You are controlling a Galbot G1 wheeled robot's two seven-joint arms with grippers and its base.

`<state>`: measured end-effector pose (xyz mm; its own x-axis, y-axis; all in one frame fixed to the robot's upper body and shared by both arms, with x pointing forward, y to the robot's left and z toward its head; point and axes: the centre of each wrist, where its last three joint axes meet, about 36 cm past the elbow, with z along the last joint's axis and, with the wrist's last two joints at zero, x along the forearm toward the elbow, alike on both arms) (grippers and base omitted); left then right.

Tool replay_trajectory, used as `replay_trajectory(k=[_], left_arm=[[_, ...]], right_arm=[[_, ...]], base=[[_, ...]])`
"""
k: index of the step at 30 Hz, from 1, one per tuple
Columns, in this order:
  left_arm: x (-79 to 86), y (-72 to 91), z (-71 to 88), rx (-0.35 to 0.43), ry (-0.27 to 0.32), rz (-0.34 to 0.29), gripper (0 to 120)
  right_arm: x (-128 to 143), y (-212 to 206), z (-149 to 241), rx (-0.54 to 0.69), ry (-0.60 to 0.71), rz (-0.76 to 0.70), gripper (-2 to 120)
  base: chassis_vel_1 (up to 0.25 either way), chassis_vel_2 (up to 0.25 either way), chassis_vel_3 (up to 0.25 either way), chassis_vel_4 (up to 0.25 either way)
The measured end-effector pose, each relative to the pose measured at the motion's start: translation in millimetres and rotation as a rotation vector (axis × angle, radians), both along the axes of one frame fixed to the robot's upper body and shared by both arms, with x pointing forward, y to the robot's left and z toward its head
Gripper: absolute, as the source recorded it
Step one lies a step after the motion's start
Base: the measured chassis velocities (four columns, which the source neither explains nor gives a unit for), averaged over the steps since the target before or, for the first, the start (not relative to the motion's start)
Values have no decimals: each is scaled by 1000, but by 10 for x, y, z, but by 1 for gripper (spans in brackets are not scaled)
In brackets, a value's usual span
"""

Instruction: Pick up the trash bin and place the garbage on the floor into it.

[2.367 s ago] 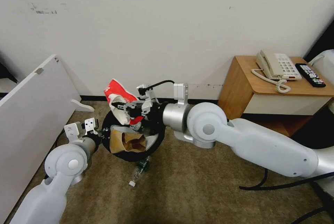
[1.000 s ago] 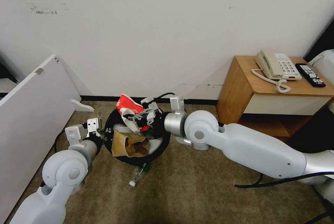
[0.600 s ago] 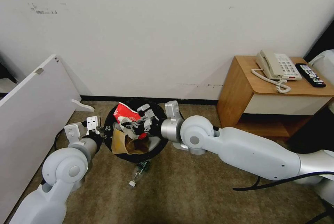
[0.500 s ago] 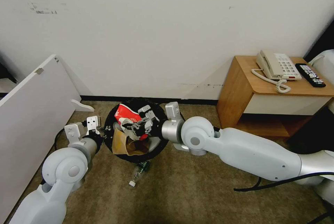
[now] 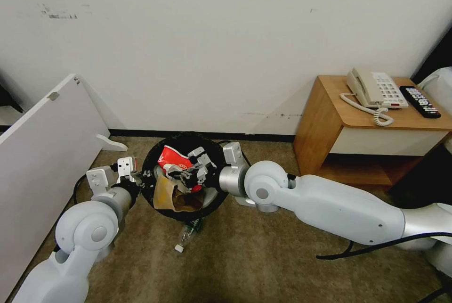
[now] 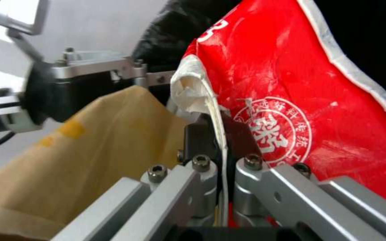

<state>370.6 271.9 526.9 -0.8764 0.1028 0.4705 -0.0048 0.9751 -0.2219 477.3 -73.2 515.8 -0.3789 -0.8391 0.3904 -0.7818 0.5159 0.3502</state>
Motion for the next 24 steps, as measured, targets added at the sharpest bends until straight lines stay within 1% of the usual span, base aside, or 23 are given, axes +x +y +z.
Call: replay_trajectory(k=[13, 24], left_arm=[[-54, -58, 17, -13, 2, -21, 0], [-26, -51, 48, -23, -3, -22, 0]], right_arm=[[152, 22, -143, -26, -2, -28, 0], [203, 34, -246, -42, -3, -28, 0]], base=[[0, 0, 0, 0], [0, 0, 0, 0]])
